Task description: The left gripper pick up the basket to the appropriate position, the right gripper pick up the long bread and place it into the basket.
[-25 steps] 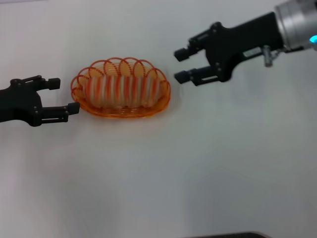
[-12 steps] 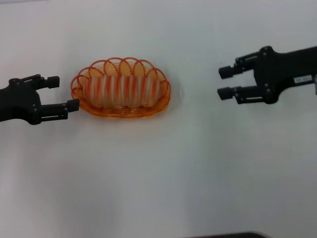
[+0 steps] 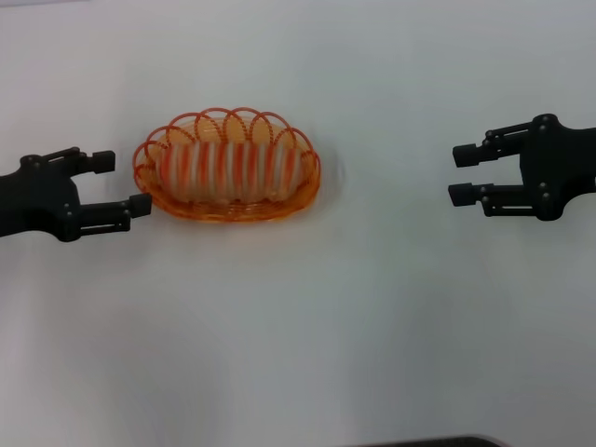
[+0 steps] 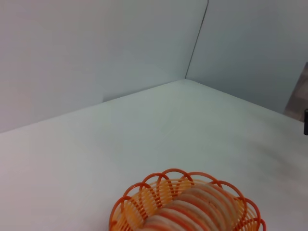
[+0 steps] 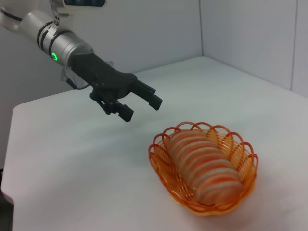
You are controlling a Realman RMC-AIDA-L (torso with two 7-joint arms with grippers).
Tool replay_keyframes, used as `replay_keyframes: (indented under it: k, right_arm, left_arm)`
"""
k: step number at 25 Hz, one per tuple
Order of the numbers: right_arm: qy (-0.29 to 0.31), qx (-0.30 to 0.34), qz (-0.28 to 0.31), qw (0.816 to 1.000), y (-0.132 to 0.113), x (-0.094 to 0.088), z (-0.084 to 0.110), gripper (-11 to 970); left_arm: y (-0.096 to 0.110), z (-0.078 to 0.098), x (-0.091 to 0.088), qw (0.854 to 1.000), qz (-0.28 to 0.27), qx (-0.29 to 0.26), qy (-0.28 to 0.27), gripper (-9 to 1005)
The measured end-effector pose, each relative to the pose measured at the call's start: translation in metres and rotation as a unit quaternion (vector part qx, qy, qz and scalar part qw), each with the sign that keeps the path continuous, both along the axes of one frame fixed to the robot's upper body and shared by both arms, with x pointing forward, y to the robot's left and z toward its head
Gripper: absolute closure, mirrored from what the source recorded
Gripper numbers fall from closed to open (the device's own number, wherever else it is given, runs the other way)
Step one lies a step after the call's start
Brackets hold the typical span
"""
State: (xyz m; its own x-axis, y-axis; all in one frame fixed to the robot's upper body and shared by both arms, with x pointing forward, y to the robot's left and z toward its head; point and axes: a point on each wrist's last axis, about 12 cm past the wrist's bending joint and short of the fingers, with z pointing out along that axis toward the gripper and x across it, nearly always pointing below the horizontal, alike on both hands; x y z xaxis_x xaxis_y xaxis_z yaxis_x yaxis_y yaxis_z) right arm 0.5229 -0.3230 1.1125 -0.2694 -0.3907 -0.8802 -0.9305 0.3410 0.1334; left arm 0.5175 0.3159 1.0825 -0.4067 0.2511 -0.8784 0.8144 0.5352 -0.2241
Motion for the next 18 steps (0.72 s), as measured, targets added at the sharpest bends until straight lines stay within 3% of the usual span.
replay_keyframes:
  k: [18]
  right_arm:
    - [-0.016, 0.001, 0.001, 1.000, -0.0003, 0.0054, 0.0056, 443]
  left_arm:
    - [-0.0037, -0.0077, -0.0046, 1.000, -0.012, -0.004, 0.020, 124]
